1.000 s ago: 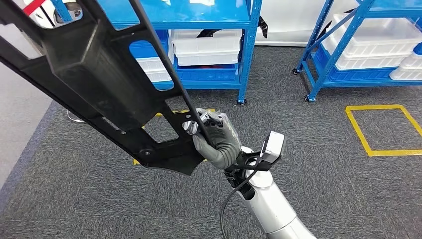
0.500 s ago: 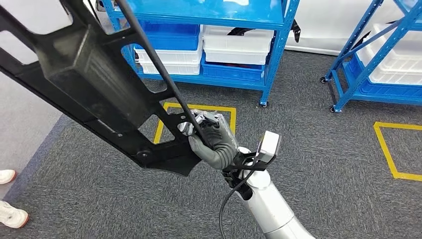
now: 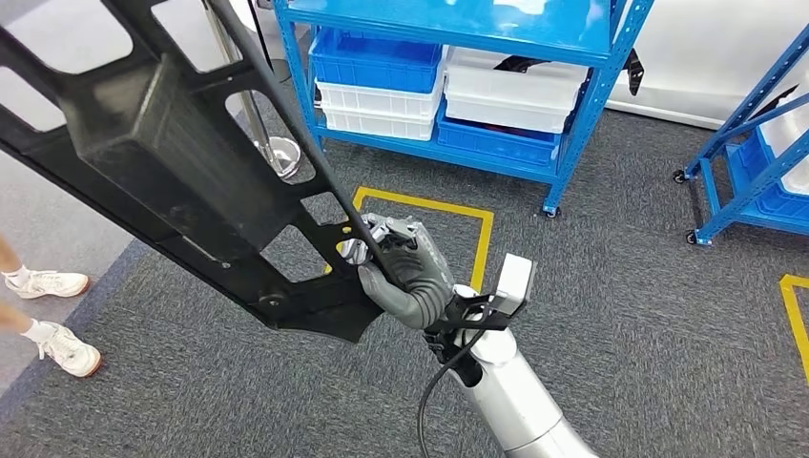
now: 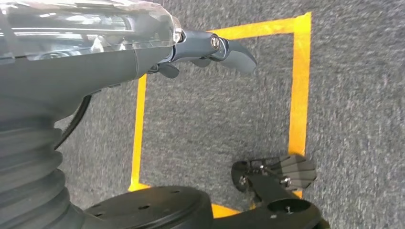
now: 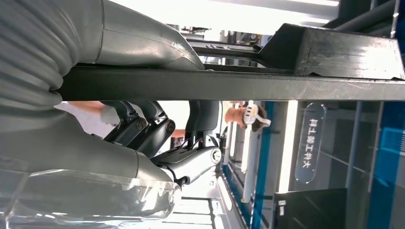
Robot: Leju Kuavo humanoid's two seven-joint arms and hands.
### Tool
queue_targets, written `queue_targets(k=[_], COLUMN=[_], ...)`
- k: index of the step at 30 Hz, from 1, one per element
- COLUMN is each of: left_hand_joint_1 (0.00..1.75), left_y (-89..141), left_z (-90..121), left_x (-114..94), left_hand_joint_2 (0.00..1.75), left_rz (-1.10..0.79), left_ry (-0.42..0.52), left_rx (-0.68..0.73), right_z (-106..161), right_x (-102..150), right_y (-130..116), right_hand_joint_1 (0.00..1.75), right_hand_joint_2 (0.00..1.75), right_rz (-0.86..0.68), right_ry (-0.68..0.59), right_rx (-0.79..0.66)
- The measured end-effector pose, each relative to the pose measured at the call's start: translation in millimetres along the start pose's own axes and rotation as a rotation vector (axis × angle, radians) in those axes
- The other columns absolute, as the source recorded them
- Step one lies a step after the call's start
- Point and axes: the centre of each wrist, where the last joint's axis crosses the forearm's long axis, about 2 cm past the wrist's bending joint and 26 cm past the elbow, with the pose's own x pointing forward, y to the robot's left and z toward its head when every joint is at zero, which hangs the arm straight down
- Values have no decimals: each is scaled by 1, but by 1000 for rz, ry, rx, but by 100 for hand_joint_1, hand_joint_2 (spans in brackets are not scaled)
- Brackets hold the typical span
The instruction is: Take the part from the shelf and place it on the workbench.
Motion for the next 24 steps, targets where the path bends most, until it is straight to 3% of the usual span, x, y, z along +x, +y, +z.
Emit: queue_targets(k=[24], left_hand_joint_1=[0], left_y=[-2], left_z=[2], left_x=[-4], left_hand_joint_2=[175], left_rz=[4], left_ry=[5], left_rx=[3], right_z=[-10], right_x=[3], right_y=[7], right_hand_joint_1=[175], right_hand_joint_2=[175], right_rz=[-18], right_ry=[-13], right_rx=[24])
